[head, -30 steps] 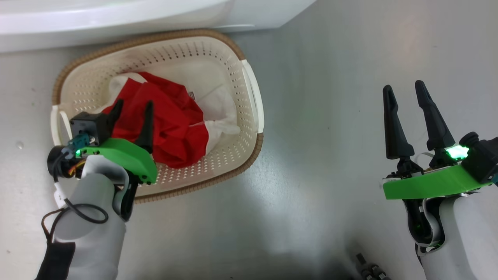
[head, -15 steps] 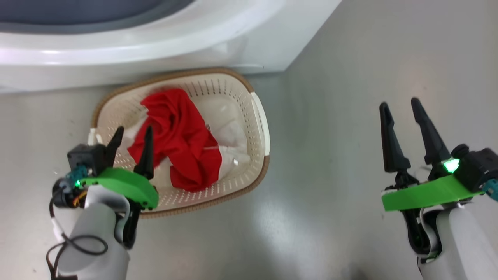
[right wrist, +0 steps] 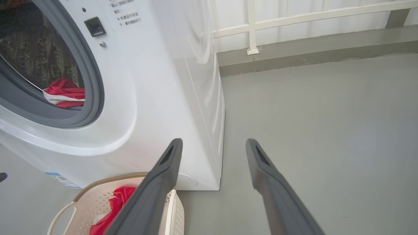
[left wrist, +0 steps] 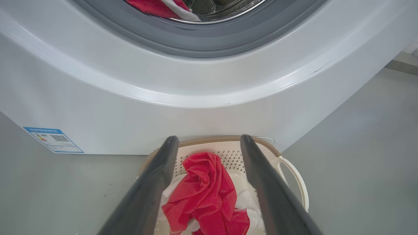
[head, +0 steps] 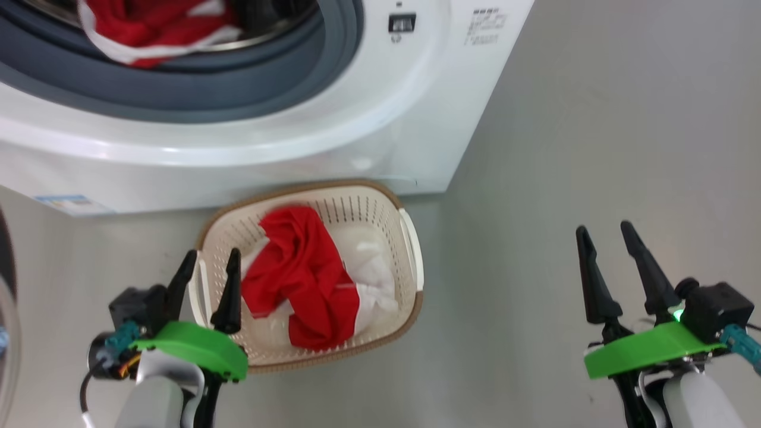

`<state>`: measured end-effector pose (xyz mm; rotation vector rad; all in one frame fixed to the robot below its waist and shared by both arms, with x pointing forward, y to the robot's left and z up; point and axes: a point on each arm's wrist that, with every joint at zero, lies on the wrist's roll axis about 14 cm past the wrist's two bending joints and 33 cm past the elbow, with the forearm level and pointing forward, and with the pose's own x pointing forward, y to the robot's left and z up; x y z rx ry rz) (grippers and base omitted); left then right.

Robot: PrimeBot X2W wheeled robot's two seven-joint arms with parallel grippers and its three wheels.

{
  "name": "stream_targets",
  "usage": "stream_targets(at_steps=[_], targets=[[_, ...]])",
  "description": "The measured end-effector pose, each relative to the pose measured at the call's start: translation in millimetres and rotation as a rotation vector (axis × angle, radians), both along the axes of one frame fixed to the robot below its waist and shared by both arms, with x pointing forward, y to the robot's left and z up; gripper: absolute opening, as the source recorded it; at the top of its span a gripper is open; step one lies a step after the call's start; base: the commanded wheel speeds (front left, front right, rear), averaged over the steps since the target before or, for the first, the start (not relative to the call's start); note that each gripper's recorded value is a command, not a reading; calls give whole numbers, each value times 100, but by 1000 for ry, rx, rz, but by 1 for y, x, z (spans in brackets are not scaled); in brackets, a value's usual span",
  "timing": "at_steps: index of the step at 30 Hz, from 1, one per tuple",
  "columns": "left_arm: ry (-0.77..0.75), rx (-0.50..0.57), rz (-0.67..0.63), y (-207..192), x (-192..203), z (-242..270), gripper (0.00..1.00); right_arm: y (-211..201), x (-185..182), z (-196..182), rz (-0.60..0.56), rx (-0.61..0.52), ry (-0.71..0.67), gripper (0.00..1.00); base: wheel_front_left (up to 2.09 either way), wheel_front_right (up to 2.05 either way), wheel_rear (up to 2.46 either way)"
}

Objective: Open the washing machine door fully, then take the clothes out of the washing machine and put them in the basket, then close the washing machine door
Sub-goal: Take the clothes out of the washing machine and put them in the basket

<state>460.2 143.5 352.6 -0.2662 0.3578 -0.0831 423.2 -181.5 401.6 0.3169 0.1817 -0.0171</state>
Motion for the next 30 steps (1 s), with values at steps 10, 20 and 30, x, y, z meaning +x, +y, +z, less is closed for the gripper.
stream_targets(at_steps=[10,20,30], targets=[[-117,28,36,17,-34,50,100,4,-36,23,8,6,-34,100,0,0,0],[-242,59,61,29,-63,93,100,4,-64,41,8,8,-74,100,0,0,0],[-332,84,84,39,-78,121,100,7,-69,51,15,10,-106,100,0,0,0]])
